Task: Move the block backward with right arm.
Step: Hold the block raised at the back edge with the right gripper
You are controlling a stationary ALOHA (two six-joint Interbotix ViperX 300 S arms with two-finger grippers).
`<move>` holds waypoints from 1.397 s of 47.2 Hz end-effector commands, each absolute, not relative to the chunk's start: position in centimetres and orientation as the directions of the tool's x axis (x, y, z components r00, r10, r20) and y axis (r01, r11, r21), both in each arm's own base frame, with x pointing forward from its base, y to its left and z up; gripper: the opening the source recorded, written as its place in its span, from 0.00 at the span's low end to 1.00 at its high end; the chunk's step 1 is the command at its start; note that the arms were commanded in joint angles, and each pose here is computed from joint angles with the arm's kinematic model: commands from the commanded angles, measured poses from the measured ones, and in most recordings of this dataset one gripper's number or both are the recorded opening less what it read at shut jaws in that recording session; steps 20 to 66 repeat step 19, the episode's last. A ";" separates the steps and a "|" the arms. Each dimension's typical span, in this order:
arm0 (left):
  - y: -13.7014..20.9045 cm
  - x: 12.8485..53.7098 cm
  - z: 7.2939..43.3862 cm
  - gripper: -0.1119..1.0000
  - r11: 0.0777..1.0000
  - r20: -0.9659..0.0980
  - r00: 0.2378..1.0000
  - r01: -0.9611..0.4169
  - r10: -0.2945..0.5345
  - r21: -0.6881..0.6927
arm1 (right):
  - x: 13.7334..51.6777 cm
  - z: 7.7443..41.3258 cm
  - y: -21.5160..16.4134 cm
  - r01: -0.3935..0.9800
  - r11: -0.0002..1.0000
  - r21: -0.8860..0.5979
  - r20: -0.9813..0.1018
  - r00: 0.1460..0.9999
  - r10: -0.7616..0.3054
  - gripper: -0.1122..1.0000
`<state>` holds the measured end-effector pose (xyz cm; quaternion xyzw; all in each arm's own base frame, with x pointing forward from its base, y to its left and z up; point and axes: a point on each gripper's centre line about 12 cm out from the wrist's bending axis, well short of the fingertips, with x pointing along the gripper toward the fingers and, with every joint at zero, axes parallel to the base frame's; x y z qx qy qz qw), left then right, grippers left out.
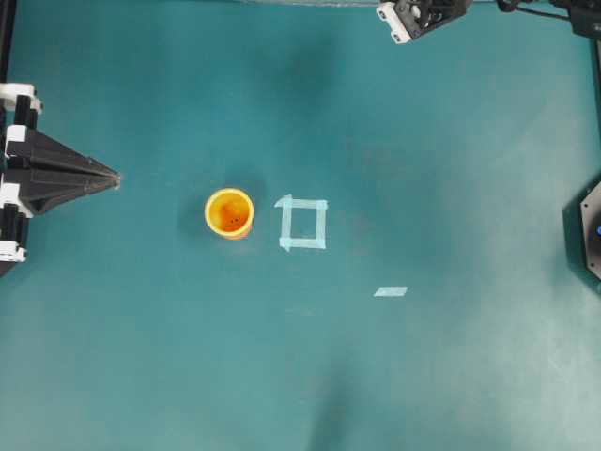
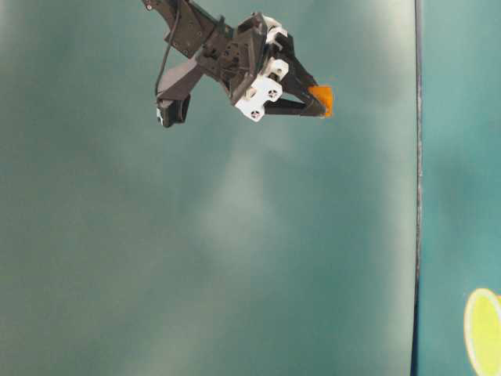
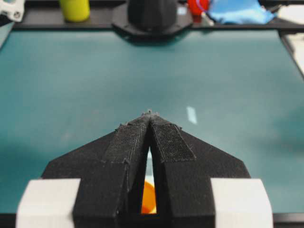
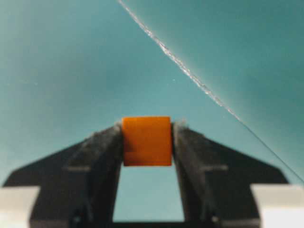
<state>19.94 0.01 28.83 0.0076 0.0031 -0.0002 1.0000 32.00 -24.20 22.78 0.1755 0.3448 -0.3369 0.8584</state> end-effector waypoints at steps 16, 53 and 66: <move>0.0 20.1 30.1 0.10 1.000 0.026 1.000 0.002 -0.002 0.018 | 32.3 24.2 -24.5 0.697 0.713 0.074 -0.677 0.560 -0.477 0.47; 0.0 20.1 30.1 0.10 1.000 0.026 1.000 0.002 -0.002 0.018 | 32.3 24.2 -24.5 0.697 0.713 0.074 -0.677 0.560 -0.477 0.47; 0.0 20.1 30.1 0.10 1.000 0.026 1.000 0.002 -0.002 0.018 | 32.3 24.2 -24.5 0.697 0.713 0.074 -0.677 0.560 -0.477 0.47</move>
